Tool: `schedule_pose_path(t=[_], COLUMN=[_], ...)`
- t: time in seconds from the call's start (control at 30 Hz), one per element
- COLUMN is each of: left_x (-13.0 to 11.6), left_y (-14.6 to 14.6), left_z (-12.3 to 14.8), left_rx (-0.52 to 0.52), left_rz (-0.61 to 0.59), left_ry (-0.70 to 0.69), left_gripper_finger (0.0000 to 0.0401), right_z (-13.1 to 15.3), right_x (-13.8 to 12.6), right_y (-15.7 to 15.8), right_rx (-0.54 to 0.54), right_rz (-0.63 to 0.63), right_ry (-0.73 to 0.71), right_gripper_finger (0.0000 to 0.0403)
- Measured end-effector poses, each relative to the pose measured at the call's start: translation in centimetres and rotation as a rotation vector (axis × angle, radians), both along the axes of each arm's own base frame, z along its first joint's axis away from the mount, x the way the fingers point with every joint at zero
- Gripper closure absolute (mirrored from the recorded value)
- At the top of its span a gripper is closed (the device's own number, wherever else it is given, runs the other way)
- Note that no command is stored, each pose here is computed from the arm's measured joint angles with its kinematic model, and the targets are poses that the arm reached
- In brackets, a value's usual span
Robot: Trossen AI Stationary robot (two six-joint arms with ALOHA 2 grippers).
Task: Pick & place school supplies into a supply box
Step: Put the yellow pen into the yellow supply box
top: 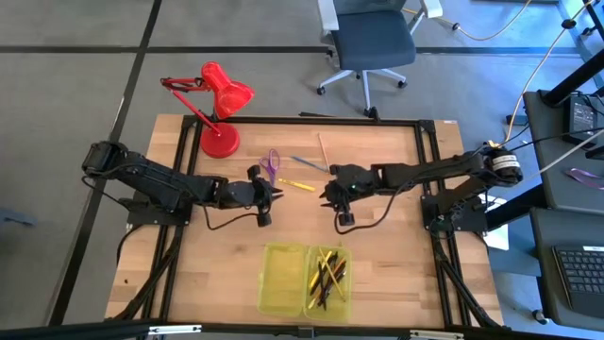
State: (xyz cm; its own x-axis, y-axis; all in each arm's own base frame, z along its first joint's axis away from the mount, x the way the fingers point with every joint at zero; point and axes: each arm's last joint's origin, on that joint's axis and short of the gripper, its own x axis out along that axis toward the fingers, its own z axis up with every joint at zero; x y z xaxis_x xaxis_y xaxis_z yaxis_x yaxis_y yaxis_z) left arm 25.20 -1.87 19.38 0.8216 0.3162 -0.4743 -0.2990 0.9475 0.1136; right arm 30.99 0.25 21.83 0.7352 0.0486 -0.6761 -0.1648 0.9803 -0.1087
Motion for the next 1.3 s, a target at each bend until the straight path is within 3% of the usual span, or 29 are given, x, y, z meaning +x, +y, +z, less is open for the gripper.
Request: schedule_pose_path(t=[0.17,0.3,0.47,0.87,1.3], left_x=[0.0,0.0,0.0,0.0,0.0], left_y=[0.0,0.1,0.0,0.0,0.0], left_z=[-0.1,-0.1,-0.1,0.0,0.0], left_rx=[0.008,0.102,0.129,0.138,0.136], left_rz=[-0.004,-0.047,-0.090,-0.076,-0.078], left_ry=[0.010,0.047,0.062,0.056,0.056], left_gripper_finger=[0.0296,0.0257,0.0230,0.0225,0.0223], right_z=[-0.8,-2.0,-3.3,-4.6,-4.1], right_x=[0.4,1.1,2.2,3.1,3.4], right_y=[0.0,0.0,0.0,-0.9,-3.0], right_rx=[0.041,0.021,0.018,-0.191,-0.148], right_rz=[-0.038,-0.019,-0.016,-0.098,-0.207], right_ry=[0.024,0.034,0.015,0.001,-0.065], right_gripper_finger=[0.0280,0.0280,0.0280,0.0280,0.0280])
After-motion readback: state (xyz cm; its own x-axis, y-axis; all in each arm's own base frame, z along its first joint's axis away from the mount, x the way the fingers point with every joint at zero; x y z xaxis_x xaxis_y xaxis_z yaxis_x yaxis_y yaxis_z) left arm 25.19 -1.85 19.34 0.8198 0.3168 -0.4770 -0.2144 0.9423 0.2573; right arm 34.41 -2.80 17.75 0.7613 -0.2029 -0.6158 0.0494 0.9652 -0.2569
